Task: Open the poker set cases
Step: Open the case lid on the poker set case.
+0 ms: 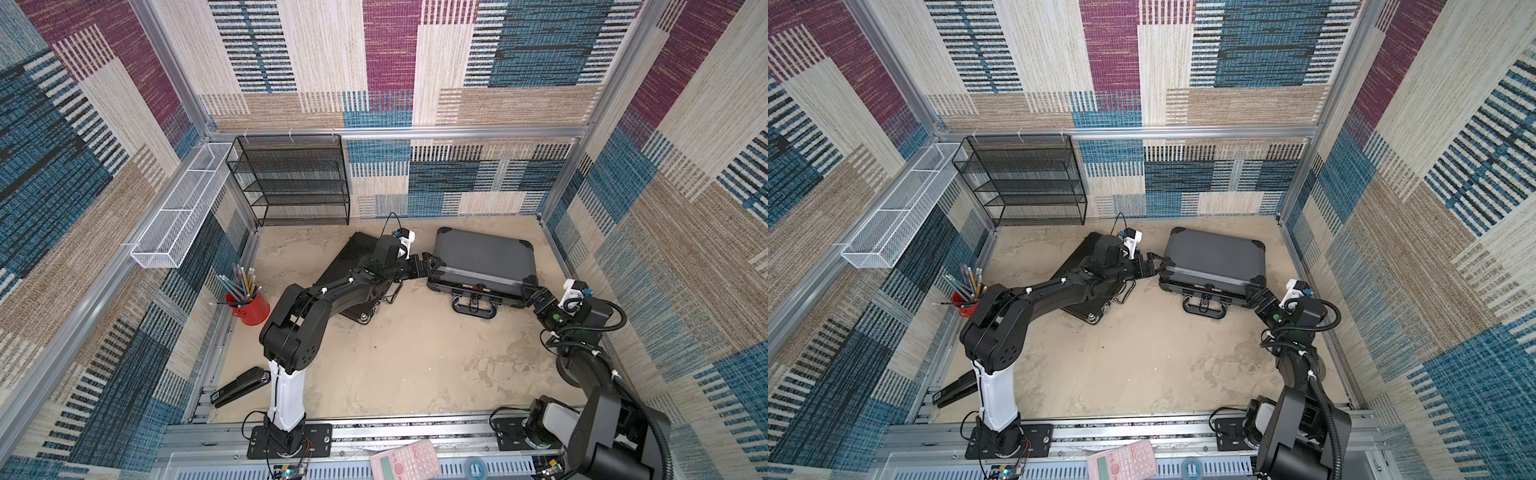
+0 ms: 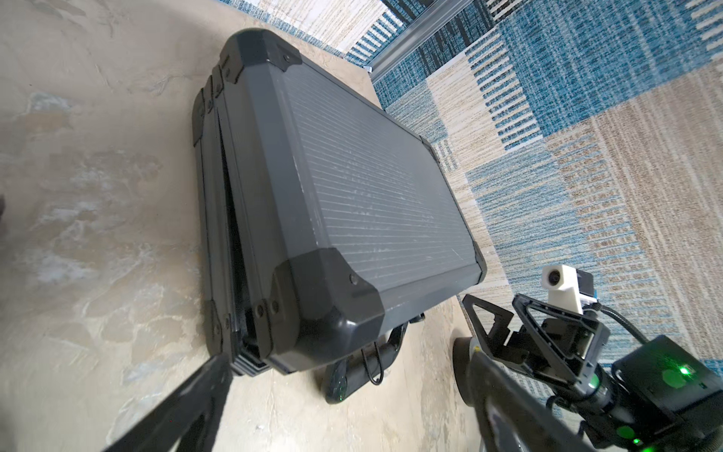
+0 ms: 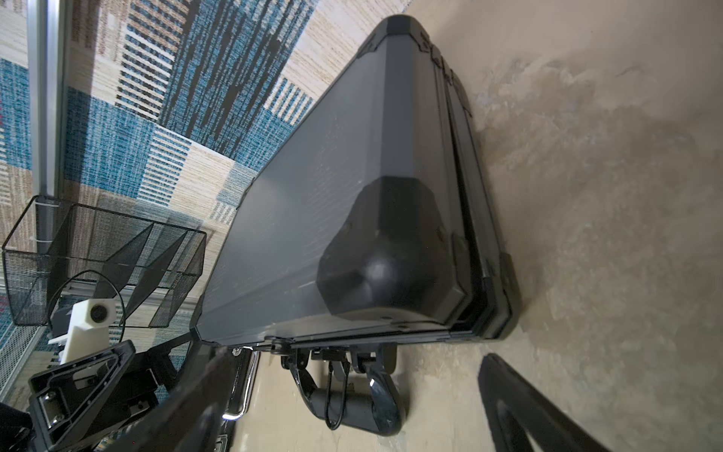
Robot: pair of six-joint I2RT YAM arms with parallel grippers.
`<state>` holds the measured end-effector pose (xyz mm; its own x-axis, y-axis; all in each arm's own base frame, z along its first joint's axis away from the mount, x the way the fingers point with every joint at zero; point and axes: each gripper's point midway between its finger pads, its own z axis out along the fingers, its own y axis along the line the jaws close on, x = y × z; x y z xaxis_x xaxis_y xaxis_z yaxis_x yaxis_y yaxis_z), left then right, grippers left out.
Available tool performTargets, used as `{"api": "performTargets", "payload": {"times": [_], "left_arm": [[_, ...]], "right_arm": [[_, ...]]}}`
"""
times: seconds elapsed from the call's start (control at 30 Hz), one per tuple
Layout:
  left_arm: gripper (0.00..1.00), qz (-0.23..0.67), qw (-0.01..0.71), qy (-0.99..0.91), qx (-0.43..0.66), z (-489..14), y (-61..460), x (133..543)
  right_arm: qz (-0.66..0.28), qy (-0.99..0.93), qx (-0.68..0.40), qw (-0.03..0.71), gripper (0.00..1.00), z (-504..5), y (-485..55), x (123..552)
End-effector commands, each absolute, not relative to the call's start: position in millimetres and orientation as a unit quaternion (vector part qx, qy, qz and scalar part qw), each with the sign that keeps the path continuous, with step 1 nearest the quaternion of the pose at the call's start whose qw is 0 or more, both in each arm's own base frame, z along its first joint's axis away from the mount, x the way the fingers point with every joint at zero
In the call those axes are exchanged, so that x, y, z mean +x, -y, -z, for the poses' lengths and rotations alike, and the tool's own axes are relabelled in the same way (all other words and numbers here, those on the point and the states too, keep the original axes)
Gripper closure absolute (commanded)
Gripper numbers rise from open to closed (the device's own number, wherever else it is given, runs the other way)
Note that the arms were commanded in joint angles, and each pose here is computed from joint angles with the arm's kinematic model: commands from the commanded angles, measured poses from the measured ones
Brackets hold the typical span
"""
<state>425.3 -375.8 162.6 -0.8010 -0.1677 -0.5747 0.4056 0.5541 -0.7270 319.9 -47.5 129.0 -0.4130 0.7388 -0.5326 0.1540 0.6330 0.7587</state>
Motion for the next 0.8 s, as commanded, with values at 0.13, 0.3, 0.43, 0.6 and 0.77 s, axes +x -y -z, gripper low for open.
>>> {"api": "performTargets", "payload": {"times": [0.13, 0.3, 0.43, 0.6, 0.77], "left_arm": [[0.04, 0.448, 0.311, -0.834, 0.078, -155.8, 370.2, 427.4], [0.04, 0.446, 0.307, -0.837, 0.076, -151.0, 368.0, 428.3], [0.04, 0.440, 0.304, -0.841, 0.075, -146.7, 366.2, 430.3], [0.04, 0.437, 0.297, -0.846, 0.075, -140.2, 364.2, 433.5], [0.04, 0.435, 0.300, -0.845, 0.076, -141.2, 360.9, 433.6]], "right_arm": [[-0.363, -0.767, 0.262, 0.460, 0.01, -130.1, 39.0, 330.2], [-0.387, -0.757, 0.244, 0.467, 0.01, -141.8, 35.6, 337.6], [-0.396, -0.753, 0.238, 0.469, 0.01, -147.7, 34.3, 339.9], [-0.418, -0.745, 0.244, 0.459, 0.01, -144.7, 31.4, 342.5], [-0.438, -0.730, 0.246, 0.463, 0.01, -153.3, 30.3, 345.0]]}}
